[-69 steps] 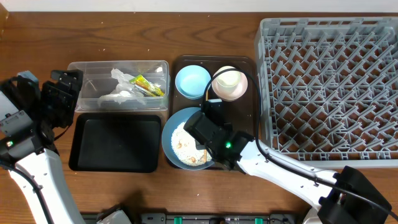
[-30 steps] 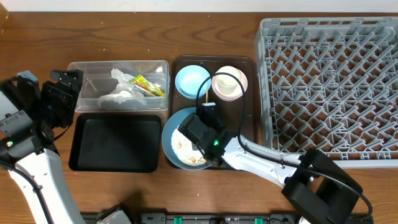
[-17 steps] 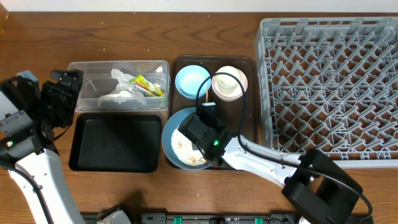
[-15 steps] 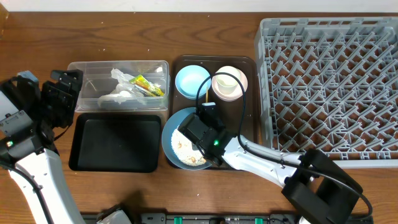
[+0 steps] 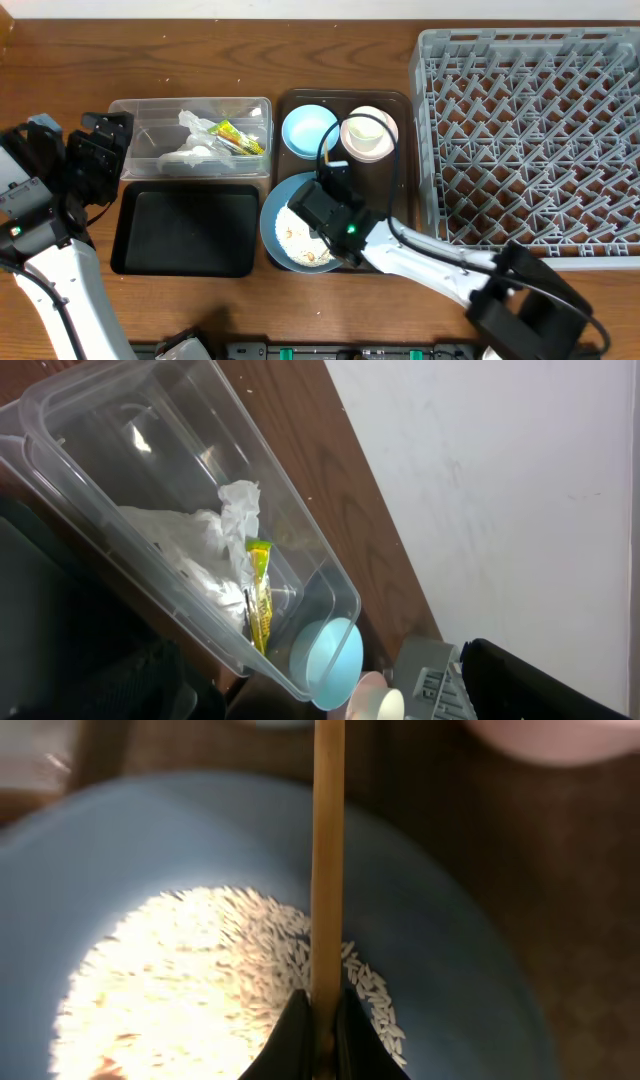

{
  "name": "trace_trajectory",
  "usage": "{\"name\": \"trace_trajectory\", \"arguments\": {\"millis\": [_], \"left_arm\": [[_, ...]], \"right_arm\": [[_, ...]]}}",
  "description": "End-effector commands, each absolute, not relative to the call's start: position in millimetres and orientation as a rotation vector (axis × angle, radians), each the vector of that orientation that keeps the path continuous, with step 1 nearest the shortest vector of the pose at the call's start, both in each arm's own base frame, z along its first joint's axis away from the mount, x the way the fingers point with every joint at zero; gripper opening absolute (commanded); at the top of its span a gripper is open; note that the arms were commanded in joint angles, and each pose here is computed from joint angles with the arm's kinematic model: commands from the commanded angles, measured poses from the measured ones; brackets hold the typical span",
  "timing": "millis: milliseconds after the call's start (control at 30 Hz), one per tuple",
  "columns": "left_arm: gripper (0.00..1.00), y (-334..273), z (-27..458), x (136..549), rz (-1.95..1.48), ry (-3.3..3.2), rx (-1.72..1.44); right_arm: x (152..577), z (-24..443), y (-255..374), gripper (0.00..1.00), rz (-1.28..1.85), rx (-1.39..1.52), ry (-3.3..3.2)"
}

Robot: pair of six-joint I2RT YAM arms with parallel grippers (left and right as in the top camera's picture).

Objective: Sort waste into correct bins and load items into the dishwasher rack
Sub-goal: 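Carry the chopstick to the rack and release it upright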

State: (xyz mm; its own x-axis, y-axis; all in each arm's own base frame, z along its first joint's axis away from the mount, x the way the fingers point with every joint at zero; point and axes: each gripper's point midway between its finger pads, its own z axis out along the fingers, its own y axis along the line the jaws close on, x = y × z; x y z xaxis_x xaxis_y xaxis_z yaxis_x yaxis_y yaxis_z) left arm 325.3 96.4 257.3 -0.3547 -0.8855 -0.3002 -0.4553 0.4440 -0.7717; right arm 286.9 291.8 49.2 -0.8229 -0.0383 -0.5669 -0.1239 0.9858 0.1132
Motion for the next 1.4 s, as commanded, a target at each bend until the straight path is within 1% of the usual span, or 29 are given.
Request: {"name": "trace_trajectory", "arguments": {"millis": [0,100,233,300,400,567,667,767,867,1033,1367], "left_arm": [[0.91,97,261,326,-0.768,1.968,-1.119],[0.91,97,261,325,-0.768,1.968,-1.12],[0.91,97,261,325,-0.768,1.968,-1.12],[0.91,97,261,326,-0.768,1.968,-1.119],[0.91,97,261,325,-0.768,1.968,-1.12],[0.91,97,261,325,-0.768,1.968,-1.12],[0.91,97,261,326,-0.768,1.968,-1.119],[0.91,97,261,326,-0.768,1.968,-1.119],[0.91,97,261,326,-0.768,1.968,-1.119],[0.91,97,261,325,-0.768,1.968,-1.12],[0.91,97,261,326,-0.768,1.968,-1.12]], "right_arm": [[300,95,286,0.01,0.247,-0.075,2.429],[306,126,280,0.01,0.272,-0.119,2.36],[320,171,257,0.01,0.201,-0.25,2.238],[328,185,237,0.01,0.165,-0.26,2.214],[339,192,198,0.01,0.146,-0.185,2.242],[362,189,145,0.01,0.191,-0.144,2.3],[375,185,112,0.01,0.223,-0.05,2.323],[383,180,85,0.01,0.264,0.021,2.341],[387,172,69,0.01,0.263,0.024,2.362],[390,155,63,0.01,0.245,-0.046,2.405],[402,109,63,0.01,0.231,-0.04,2.498]]}}
